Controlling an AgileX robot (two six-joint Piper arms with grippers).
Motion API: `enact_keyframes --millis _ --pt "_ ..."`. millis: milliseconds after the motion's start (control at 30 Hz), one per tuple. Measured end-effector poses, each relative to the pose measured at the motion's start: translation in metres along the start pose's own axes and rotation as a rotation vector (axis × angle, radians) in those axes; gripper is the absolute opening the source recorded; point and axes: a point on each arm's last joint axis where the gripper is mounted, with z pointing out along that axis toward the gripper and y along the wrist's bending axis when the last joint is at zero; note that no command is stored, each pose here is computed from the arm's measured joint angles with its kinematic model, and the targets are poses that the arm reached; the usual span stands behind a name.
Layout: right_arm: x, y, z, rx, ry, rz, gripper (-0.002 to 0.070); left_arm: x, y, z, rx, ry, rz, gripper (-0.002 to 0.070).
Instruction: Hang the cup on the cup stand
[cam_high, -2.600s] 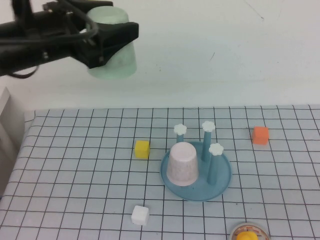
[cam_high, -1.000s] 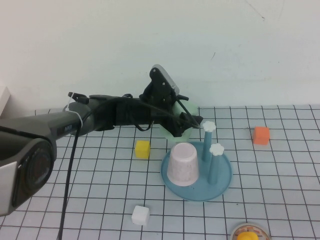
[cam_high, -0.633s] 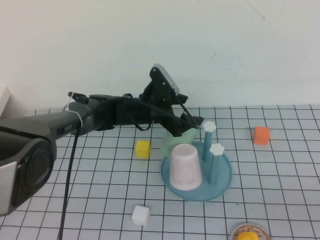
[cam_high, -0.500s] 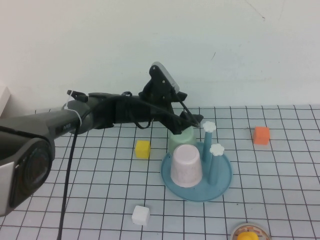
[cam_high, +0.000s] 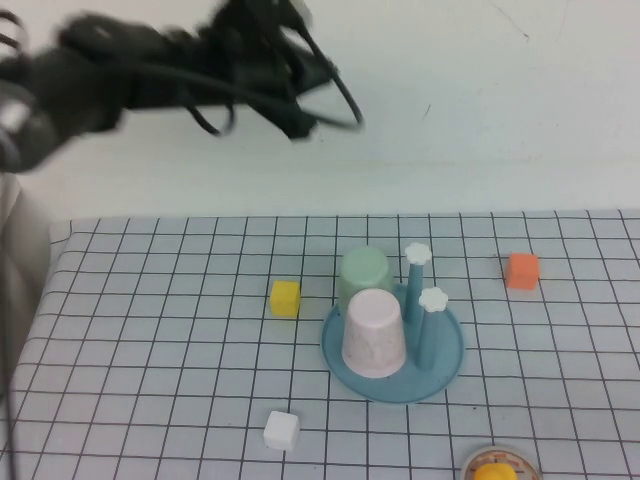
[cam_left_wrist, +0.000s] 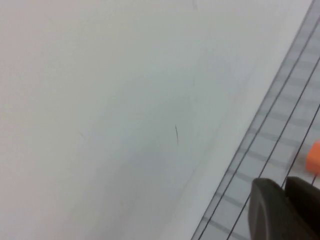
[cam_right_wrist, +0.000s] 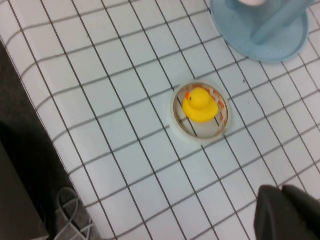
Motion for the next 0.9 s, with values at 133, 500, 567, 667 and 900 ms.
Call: enact_keyframes --millis 133,500,567,667,900 --pt "-0.003 0.001 0.0 -0.007 -0.036 0.007 0.0001 -0.042 0.011 -0.059 -0.023 -0.061 -0.05 0.0008" --pt "-0.006 0.002 0.004 -0.008 -0.091 0.008 0.0001 -0.116 -0.009 -0.208 -0.224 0.039 0.165 0.0" --pt "-0.006 0.002 0.004 -0.008 -0.091 0.008 0.0001 -0.126 -0.021 -0.228 -0.244 0.054 0.184 0.0" --pt "-0.006 0.002 0.004 -0.008 -0.091 0.008 0.0001 -0.138 -0.038 -0.258 -0.287 0.077 0.204 0.0" --pt "-0.006 0.002 0.004 -0.008 -0.091 0.008 0.0 -0.131 -0.076 -0.307 -0.452 0.062 0.181 0.0"
